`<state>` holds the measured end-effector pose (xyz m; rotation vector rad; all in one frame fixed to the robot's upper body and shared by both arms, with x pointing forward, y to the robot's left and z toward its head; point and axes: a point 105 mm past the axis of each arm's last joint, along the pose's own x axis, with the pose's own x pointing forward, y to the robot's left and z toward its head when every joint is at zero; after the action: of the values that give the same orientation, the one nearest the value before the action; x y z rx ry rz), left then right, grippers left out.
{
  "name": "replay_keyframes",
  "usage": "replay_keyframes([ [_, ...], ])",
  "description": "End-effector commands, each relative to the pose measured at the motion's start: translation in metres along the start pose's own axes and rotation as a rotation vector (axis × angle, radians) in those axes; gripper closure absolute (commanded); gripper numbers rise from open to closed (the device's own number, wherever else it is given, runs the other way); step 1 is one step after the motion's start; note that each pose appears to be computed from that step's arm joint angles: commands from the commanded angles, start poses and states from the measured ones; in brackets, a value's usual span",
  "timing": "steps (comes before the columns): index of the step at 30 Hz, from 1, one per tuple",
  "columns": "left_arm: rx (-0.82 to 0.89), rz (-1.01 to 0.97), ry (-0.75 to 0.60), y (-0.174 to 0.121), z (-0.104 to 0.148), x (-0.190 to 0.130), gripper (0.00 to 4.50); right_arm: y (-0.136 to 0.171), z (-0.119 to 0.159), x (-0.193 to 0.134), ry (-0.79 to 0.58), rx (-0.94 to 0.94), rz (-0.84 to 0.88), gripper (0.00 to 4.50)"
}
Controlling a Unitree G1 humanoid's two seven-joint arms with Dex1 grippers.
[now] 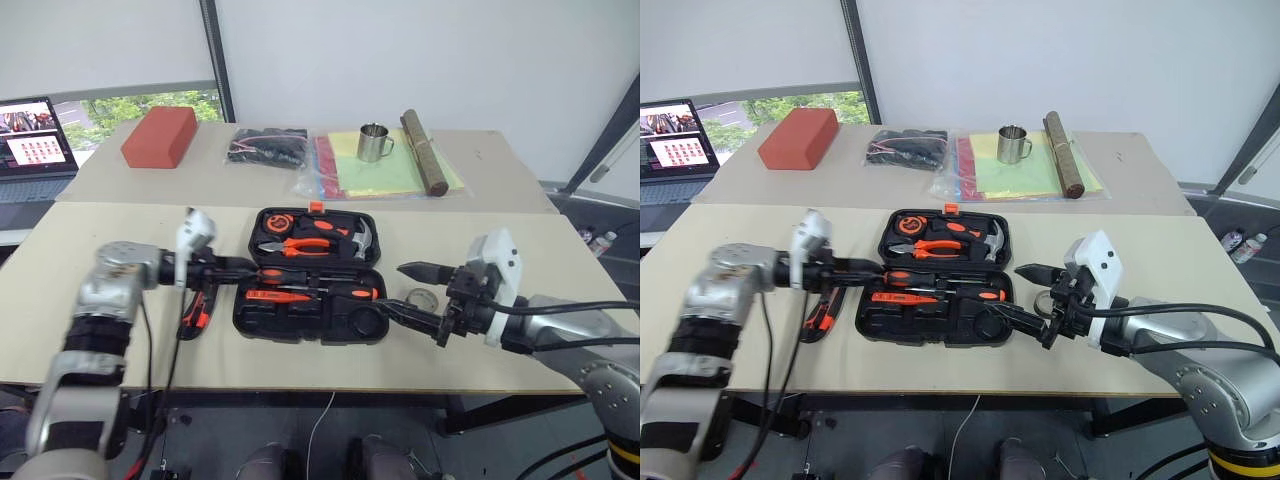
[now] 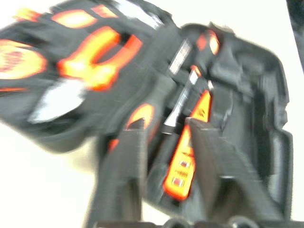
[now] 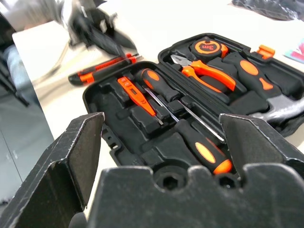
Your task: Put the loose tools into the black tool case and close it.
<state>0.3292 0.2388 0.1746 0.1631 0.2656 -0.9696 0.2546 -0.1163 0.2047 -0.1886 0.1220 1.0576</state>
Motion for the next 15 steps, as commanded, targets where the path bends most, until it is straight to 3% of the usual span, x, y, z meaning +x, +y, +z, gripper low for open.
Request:
replay_keyframes([
  [1,-0.074,0.197,0.029,-0.001,-0.019,-0.039,1.08,0.005,0.006,0.003,0.0,-0.071,0.075,0.0],
  [4,-0.143,0.346,0.094,-0.008,-0.049,-0.071,0.02,0.011,0.004,0.006,0.023,-0.101,0.146,0.0],
  [10,-0.185,0.361,0.135,-0.027,-0.056,-0.06,0.02,0.011,0.004,0.01,0.032,-0.123,0.19,0.0],
  [15,-0.235,0.493,0.129,-0.007,-0.051,-0.032,0.02,0.008,0.004,0.013,0.026,-0.132,0.18,0.0],
])
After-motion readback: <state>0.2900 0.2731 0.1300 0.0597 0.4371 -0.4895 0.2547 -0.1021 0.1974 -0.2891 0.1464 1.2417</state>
